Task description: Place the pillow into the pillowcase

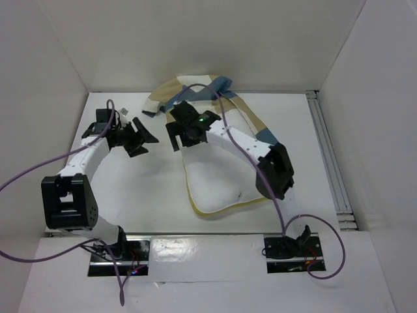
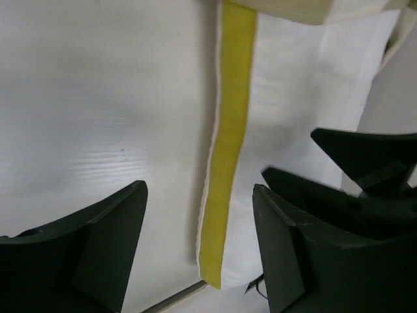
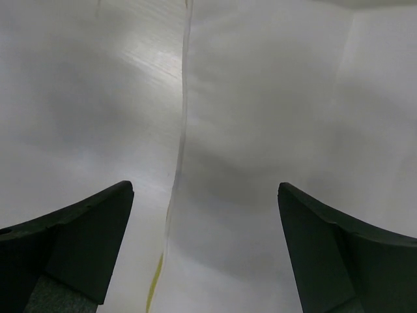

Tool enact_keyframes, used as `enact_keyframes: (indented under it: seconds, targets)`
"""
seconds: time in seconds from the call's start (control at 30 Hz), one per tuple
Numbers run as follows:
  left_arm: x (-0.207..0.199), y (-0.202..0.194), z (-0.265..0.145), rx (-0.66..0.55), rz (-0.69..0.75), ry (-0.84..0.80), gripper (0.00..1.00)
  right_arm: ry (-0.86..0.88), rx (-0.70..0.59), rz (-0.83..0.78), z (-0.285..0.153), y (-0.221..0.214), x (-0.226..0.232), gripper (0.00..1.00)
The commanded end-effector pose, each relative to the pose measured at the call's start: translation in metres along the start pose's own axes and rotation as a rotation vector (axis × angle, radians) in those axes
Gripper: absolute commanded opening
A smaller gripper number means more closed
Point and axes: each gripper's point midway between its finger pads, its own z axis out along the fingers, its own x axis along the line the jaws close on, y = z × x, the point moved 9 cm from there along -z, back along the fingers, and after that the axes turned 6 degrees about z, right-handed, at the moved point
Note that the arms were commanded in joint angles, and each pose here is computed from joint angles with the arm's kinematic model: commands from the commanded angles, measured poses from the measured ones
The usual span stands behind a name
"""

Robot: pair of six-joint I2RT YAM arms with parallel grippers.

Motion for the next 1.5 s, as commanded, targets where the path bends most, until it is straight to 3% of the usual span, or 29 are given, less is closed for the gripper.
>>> enact_keyframes:
  seconds: [0.0,0.03,0.13,0.17,0.2,0.3,0.43,0.67,0.9,1.07,1.3,1.4,1.47]
  targets:
    - [0.019,-0.018,-0.003,0.018,-0.09,0.044,0.78,-0.182,-0.005,-0.033,0.048,-0.009,0.003,0.99]
    - [0.022,-0.018,-0.004,0.022,-0.102,0.029,0.76,-0.232,-0.003,-0.029,0.07,-0.012,0.003,0.98]
    - [0.024,-0.024,-0.002,0.042,-0.108,0.009,0.75,-0.266,0.001,-0.017,0.084,-0.004,-0.004,0.57]
    - [0.027,-0.026,0.0,0.045,-0.099,0.01,0.75,-0.251,0.012,-0.043,0.084,-0.005,-0.004,0.35]
    - [0.027,-0.03,-0.001,0.053,-0.102,0.001,0.75,-0.232,0.014,-0.048,0.08,0.0,-0.006,0.0]
    - [0.023,-0.031,0.001,0.045,-0.057,-0.064,0.74,-0.046,-0.021,-0.031,0.044,0.026,-0.016,0.0]
    - [0.02,-0.038,0.015,0.062,-0.006,-0.147,0.74,0.326,-0.017,0.075,-0.013,0.054,-0.063,0.0]
    - [0.002,-0.043,0.061,0.088,0.064,-0.192,0.76,0.582,0.011,0.076,-0.049,0.065,-0.089,0.0]
    - [-0.027,-0.042,0.103,0.043,0.148,-0.302,0.82,0.627,0.015,0.086,-0.05,0.066,-0.095,0.0]
    - [-0.032,-0.032,0.132,-0.029,0.217,-0.227,0.84,0.637,0.002,0.095,-0.053,0.071,-0.102,0.0]
    - [-0.027,-0.021,0.159,-0.072,0.16,-0.234,0.83,0.627,-0.004,0.117,-0.058,0.075,-0.11,0.0]
    - [-0.037,-0.027,0.161,-0.094,0.147,-0.299,0.74,0.625,0.008,0.13,-0.056,0.071,-0.11,0.0]
    - [-0.042,-0.029,0.162,-0.109,0.132,-0.319,0.55,0.612,0.015,0.135,-0.054,0.069,-0.111,0.0]
